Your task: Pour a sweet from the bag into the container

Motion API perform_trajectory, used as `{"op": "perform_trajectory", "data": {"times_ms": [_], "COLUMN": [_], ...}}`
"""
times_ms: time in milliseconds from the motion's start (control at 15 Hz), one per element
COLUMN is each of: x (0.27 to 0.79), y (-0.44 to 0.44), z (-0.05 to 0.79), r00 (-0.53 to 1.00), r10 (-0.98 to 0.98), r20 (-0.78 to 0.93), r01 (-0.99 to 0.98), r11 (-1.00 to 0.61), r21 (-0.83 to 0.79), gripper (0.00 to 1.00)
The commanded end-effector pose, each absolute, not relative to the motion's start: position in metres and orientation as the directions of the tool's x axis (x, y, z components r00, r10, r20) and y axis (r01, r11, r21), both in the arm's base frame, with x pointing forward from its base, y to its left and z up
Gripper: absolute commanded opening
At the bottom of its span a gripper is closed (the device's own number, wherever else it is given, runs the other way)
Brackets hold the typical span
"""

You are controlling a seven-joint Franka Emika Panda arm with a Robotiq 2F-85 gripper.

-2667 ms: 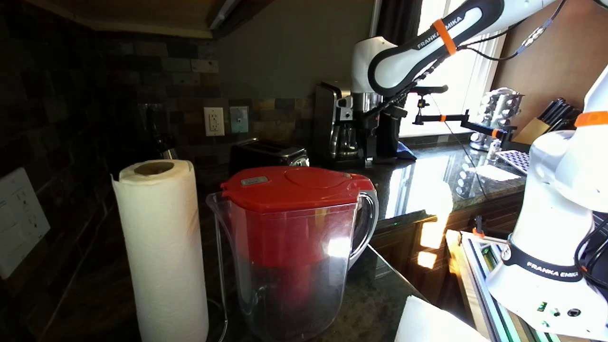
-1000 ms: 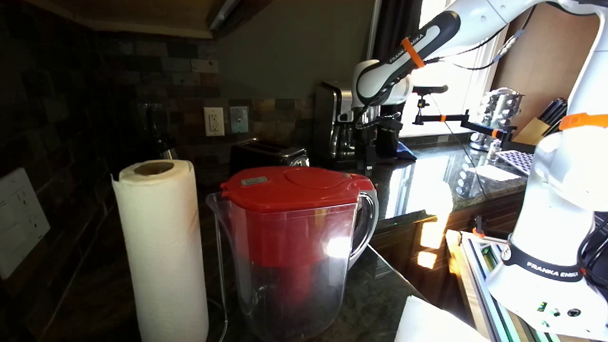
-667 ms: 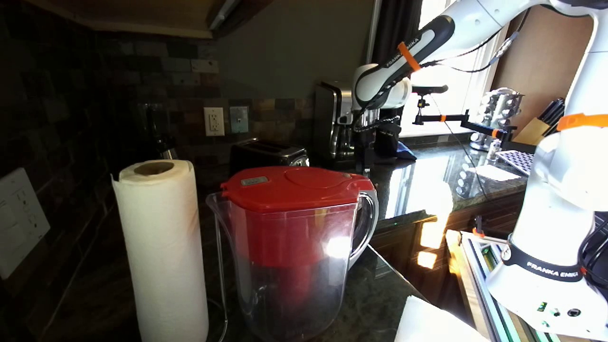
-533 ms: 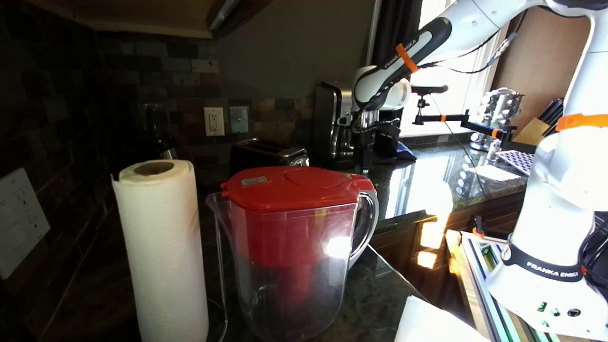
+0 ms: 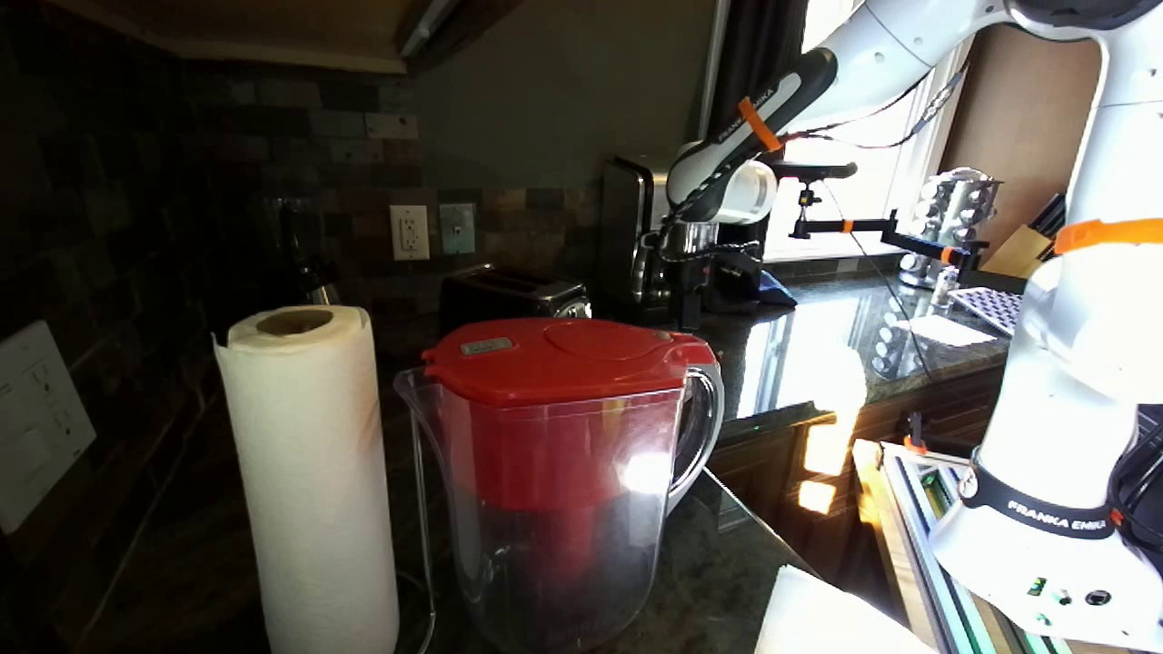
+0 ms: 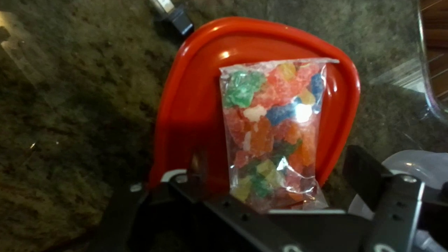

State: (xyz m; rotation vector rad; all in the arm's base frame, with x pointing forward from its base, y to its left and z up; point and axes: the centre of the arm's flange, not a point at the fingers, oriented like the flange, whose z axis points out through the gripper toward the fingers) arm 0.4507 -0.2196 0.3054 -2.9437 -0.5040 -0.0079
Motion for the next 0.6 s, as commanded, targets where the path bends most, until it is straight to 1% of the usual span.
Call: {"op": "perform_trajectory", "data": {"times_ms": [0,67,200,400,533], "x": [0.4641,0.4661,0.4695,0.4723,0.4737], "y": [-0.2279,-0.2288,-0.2308,-0.2345,-0.2366], "z": [0.2942,0.2933,0.2913,0.2892,0.2883], "r00": [0.945,0.946,0.946,0.946,0.946], "r10": [0.322,0.322,0.322,0.323,0.323], "r20": [0.048,0.047,0.041,0.032,0.024], "r01": [0.326,0.325,0.324,0.324,0.322], "r11": [-0.931,-0.931,-0.932,-0.933,-0.933], "r21": [-0.163,-0.164,-0.164,-0.16,-0.157], "gripper": [0.99,0.8,0.68,0.44,0.3]}}
